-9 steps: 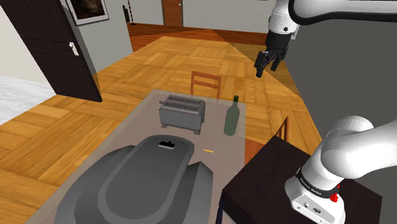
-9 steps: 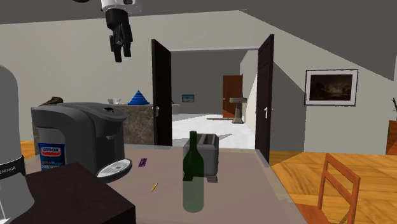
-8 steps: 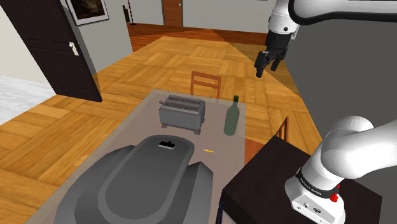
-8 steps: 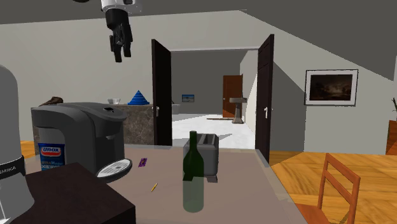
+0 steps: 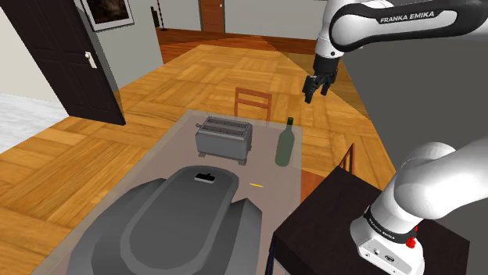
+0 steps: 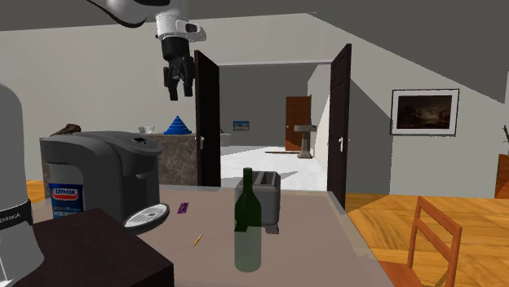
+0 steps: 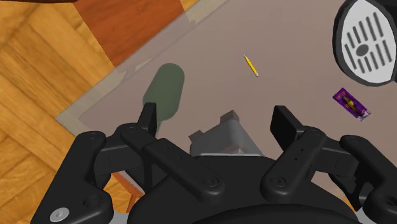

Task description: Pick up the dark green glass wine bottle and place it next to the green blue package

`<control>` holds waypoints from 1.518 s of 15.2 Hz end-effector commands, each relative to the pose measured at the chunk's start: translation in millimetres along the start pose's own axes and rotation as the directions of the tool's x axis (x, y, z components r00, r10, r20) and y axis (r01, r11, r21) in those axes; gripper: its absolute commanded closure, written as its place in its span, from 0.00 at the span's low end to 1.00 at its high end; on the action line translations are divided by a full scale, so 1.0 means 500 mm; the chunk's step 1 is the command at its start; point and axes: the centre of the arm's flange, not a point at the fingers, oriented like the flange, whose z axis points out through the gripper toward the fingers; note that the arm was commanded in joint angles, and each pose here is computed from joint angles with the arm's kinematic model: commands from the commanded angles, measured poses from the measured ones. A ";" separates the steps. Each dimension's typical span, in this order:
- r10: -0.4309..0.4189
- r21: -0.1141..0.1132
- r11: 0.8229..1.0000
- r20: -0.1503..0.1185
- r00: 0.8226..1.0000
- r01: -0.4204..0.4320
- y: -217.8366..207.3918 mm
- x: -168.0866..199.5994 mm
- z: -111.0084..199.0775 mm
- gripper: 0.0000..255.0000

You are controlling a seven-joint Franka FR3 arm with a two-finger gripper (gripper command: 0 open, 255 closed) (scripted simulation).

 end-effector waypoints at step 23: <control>-0.094 0.015 0.996 0.065 0.993 0.093 0.177 0.331 0.464 0.00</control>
